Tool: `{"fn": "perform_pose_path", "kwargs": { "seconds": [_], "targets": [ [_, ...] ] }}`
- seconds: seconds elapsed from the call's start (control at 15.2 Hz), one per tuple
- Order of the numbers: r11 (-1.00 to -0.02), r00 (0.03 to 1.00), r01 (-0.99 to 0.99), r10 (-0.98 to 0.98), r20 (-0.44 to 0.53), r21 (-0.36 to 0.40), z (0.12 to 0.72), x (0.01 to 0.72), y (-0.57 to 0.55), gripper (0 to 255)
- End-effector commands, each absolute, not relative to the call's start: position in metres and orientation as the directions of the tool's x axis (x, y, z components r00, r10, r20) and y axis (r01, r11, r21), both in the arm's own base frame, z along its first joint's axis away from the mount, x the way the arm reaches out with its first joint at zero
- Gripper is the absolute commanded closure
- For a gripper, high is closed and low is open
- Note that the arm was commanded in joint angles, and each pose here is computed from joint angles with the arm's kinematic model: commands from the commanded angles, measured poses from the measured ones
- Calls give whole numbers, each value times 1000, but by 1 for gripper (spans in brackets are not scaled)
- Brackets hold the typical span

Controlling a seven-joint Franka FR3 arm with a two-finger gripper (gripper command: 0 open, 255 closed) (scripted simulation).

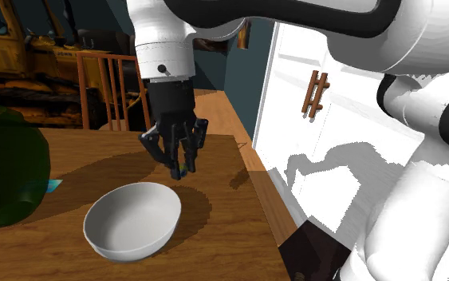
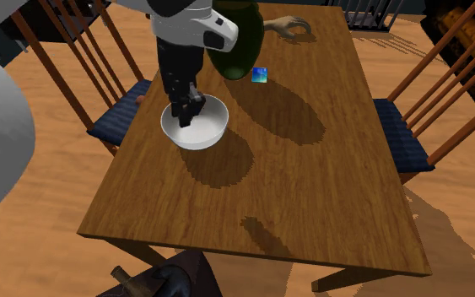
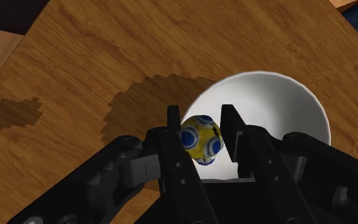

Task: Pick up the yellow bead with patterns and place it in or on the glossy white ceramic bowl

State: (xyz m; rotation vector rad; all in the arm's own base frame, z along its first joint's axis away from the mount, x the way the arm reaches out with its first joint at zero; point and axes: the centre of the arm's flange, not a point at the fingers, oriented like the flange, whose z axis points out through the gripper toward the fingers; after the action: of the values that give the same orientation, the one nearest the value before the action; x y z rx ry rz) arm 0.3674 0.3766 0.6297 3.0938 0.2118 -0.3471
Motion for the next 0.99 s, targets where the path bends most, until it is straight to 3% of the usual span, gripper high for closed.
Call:
{"fn": "perform_pose_path", "kwargs": {
  "seconds": [0.0, 0.33, 0.92],
  "targets": [
    [-991, 966, 134, 130, -222, 4, 630, 381, 402, 255],
    [-991, 966, 134, 130, -222, 4, 634, 408, 456, 255],
    [-991, 966, 134, 130, -222, 4, 587, 408, 456, 255]
  ]
}}
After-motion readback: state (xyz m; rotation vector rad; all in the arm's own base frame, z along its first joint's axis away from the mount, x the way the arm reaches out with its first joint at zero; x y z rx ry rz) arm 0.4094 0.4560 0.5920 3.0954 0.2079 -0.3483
